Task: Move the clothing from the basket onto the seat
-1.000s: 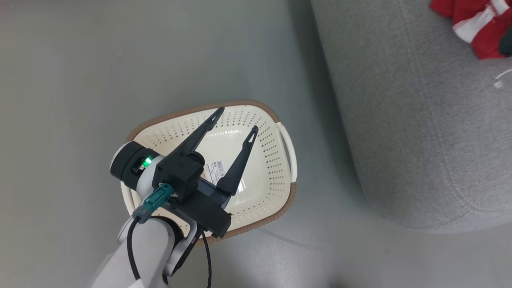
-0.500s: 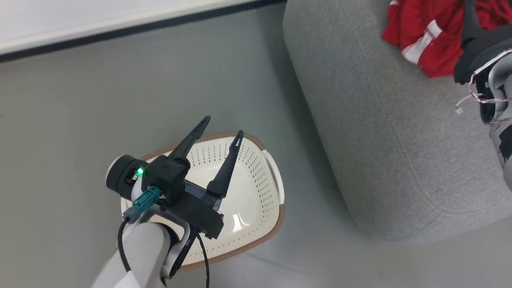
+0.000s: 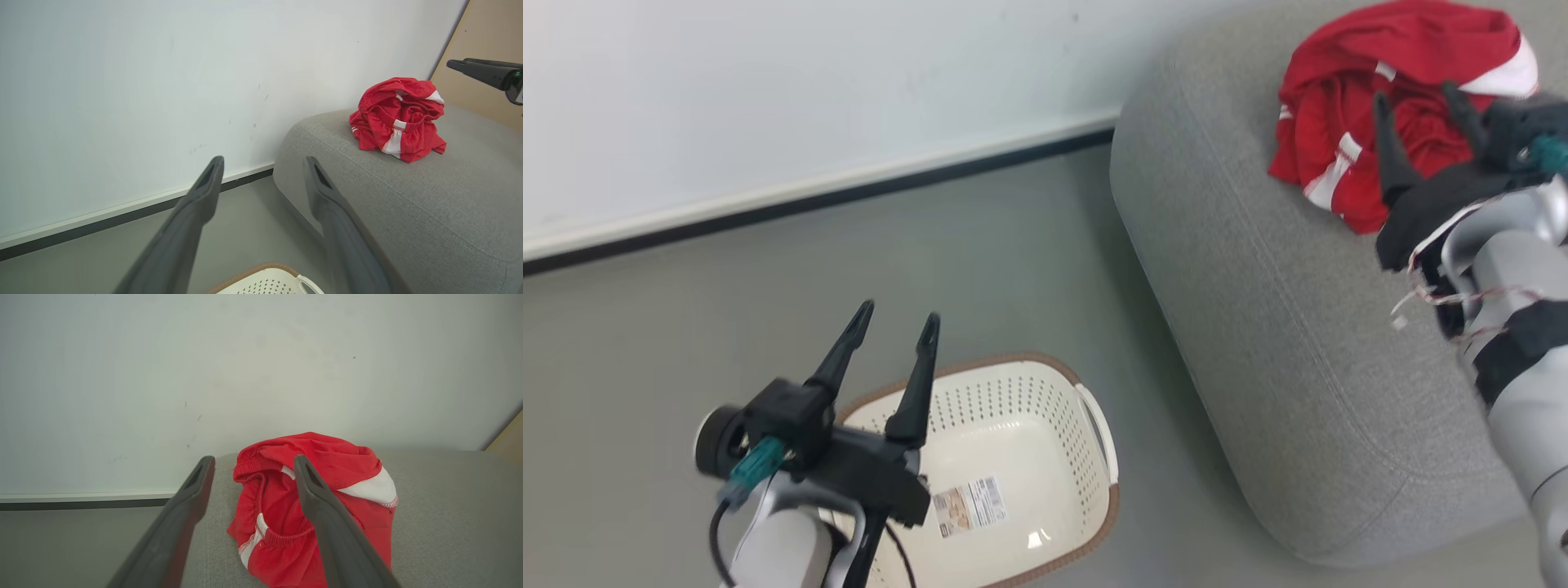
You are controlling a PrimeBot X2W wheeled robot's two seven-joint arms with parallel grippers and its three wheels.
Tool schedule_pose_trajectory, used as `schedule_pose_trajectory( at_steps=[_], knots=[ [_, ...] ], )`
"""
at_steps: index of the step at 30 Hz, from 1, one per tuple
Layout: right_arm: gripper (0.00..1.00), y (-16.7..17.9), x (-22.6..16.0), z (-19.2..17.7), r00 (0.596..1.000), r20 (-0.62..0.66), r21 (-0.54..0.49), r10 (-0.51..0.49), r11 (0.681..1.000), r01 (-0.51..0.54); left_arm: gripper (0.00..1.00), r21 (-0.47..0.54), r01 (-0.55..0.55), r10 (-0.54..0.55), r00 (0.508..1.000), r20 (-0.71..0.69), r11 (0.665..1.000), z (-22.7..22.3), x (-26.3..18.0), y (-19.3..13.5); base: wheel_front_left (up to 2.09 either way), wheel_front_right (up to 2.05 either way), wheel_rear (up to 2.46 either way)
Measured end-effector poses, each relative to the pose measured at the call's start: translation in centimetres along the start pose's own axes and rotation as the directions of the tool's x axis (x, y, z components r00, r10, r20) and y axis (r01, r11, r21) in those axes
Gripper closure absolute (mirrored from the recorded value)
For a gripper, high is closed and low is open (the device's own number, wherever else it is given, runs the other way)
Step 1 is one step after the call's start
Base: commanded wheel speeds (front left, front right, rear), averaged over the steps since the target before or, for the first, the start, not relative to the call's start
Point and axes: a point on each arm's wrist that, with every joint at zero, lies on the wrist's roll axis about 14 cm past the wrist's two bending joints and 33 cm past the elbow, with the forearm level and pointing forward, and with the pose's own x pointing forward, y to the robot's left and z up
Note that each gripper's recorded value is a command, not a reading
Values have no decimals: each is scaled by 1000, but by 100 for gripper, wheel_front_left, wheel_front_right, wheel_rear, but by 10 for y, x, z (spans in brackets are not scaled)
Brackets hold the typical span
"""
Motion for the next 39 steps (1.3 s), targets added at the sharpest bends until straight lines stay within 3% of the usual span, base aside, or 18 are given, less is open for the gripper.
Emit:
schedule_pose_trajectory(
  at_steps=[20, 39],
  knots=[
    [0, 94, -89, 0, 981, 118, 185, 153, 967, -173, 0, 20, -328, 326, 943, 61, 944, 21, -121, 56, 0, 0, 0],
    [0, 117, -154, -6, 971, 219, 280, 100, 946, -160, 0, 24, -406, 403, 911, 81, 913, 22, -157, 67, 0, 0, 0]
  ],
)
